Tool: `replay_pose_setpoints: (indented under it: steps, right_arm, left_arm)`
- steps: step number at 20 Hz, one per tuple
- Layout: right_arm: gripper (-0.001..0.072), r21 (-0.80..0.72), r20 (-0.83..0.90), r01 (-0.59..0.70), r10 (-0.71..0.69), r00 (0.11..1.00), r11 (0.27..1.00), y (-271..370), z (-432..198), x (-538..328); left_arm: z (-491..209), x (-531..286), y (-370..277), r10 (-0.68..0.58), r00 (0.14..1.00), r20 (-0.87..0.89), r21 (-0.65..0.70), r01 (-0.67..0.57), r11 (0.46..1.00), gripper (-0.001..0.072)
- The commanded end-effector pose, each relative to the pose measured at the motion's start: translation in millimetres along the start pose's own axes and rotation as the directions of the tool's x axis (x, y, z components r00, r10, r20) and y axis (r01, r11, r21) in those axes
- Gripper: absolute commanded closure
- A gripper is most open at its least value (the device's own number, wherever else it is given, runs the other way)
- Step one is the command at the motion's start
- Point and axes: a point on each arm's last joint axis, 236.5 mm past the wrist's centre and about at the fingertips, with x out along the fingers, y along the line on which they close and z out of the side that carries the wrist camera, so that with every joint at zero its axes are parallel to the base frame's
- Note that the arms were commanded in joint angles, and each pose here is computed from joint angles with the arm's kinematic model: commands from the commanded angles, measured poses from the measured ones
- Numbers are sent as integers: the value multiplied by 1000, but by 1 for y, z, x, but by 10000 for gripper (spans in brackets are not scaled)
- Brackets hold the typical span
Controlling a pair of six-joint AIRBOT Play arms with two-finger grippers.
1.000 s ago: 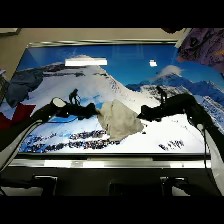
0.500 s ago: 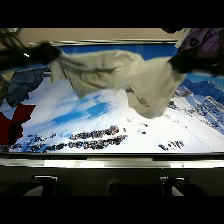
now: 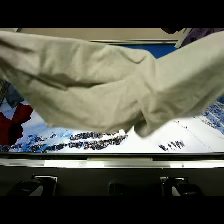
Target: Fold the clothes and pants, and hang the long-sleeved shirts on hangers.
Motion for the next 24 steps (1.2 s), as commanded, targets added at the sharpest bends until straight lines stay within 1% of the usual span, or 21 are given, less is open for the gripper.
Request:
replay_pose_setpoints:
  steps: [1,2,4,5,7,9,10,12,14,16,17,18,19,20,21,22,23,24]
  right_arm:
    - [674,59,-83,68,-63,995,996,-22,-16,26]
    - [674,82,-159,72,-58,986,994,-28,-32,52]
    - [673,139,-354,100,-45,934,985,-44,-82,115]
    - [673,178,-460,118,-23,888,977,-51,-115,149]
    - [673,246,-635,129,59,771,961,-56,-187,212]
    - [673,311,-746,157,138,652,937,-61,-263,267]
    - [673,326,-785,187,156,600,927,-68,-302,291]
    - [673,342,-823,238,168,542,909,-81,-366,330]
    - [672,361,-841,299,169,514,884,-92,-419,358]
    - [666,371,-846,329,170,506,868,-97,-444,370]
    - [610,372,-844,331,168,509,867,-98,-446,372]
    - [480,371,-841,326,166,515,869,-99,-443,373]
    - [354,357,-843,306,163,513,883,-98,-436,369]
    - [342,321,-849,246,163,503,914,-97,-428,363]
    - [340,300,-848,190,170,501,935,-98,-416,355]
    - [325,325,-829,169,194,525,931,-101,-398,349]
    - [325,328,-814,119,217,538,937,-107,-383,340]
    - [324,344,-798,113,227,558,932,-122,-370,330]
  left_arm:
    - [-21,0,43,171,982,-76,-60,-175,983,692]
    - [-35,18,52,191,974,-126,-61,-199,978,692]
    - [-79,65,78,231,934,-272,-61,-256,965,692]
    - [-107,88,93,251,901,-354,-57,-288,956,692]
    - [-177,136,128,286,802,-524,-38,-358,933,691]
    - [-243,175,159,304,707,-638,-17,-408,913,690]
    - [-274,195,174,308,667,-678,-9,-427,904,689]
    - [-326,229,198,307,610,-731,-3,-452,892,689]
    - [-365,253,213,294,572,-765,-11,-469,883,689]
    - [-384,266,219,279,566,-776,-31,-475,879,689]
    - [-387,269,219,266,571,-777,-50,-478,877,687]
    - [-384,270,218,254,580,-774,-73,-480,874,665]
    - [-377,269,218,245,587,-772,-91,-483,871,505]
    - [-366,264,221,241,589,-771,-93,-479,873,235]
    - [-350,256,226,243,594,-767,-88,-472,877,167]
    - [-333,245,232,250,607,-755,-82,-465,881,167]
    - [-315,231,239,260,613,-746,-73,-463,883,167]
    - [-302,213,246,268,609,-746,-64,-466,882,167]
